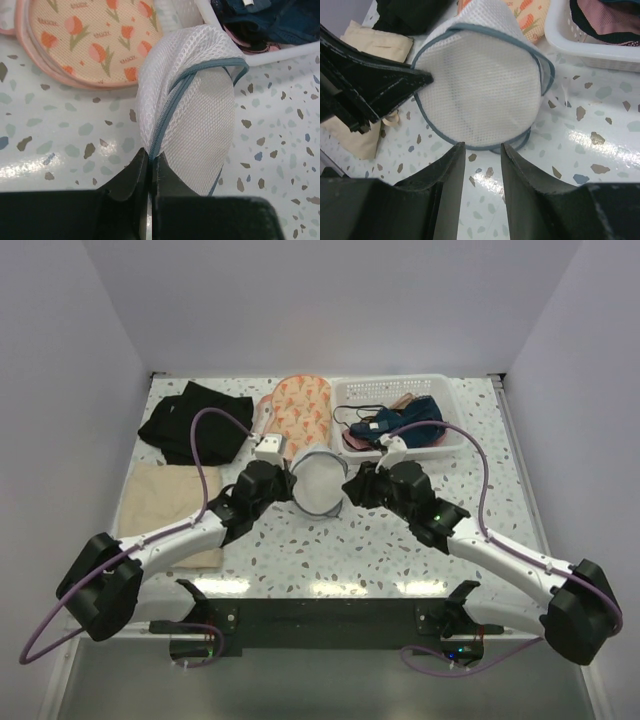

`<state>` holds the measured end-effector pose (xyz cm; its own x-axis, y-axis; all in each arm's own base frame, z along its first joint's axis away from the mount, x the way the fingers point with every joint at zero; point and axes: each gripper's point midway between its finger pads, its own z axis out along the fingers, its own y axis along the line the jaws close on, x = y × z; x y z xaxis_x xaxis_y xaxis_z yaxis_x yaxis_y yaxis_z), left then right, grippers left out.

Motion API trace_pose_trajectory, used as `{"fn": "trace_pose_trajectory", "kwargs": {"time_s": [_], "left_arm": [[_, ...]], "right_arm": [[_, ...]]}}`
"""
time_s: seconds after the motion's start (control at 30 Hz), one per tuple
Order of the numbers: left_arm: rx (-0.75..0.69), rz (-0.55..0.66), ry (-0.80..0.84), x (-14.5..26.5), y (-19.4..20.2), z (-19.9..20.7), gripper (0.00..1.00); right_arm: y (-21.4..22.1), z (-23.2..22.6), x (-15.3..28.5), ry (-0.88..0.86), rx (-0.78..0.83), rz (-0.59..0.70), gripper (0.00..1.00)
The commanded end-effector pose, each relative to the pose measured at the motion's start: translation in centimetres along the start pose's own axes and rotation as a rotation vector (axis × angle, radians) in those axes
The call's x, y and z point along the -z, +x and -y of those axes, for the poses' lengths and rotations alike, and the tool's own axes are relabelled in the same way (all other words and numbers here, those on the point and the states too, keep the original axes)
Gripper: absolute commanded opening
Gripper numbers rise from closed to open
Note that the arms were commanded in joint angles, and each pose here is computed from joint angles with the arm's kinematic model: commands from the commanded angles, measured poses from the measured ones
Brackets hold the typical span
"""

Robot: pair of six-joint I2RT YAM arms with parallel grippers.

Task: Unzip the laundry bag and remove the bra
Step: Move the laundry bag to the center of the board.

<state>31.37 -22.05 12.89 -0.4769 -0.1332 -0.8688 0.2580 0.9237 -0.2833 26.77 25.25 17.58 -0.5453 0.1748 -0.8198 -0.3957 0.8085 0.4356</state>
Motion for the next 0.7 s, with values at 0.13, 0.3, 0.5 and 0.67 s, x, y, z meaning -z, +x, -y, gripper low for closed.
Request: {"fn": "trace_pose_trajectory", "kwargs": {"time_s": [0.13, 0.3, 0.5, 0.67], "left_arm": [[-0.011, 0.147, -0.093, -1.6, -8.3, -3.5, 0.0], [-0.03, 0.181, 0.035, -3.7, -11.3, -2.8, 0.0], [-0.101, 0.123, 0.033, -7.6, -12.1, -4.1, 0.0], [-0.12, 0.133, 0.009, -9.7, -13.2, -5.5, 0.0]], "right_arm": [[-1.0, 0.7, 1.3, 0.031, 0.025, 0.054, 0.39], [-0.9, 0.7, 1.3, 0.026, 0.025, 0.051, 0.39], [-1.5, 0.5, 1.6, 0.027, 0.038, 0.062, 0.4], [-1.6, 0.6, 1.9, 0.03, 0.037, 0.069, 0.4]]}}
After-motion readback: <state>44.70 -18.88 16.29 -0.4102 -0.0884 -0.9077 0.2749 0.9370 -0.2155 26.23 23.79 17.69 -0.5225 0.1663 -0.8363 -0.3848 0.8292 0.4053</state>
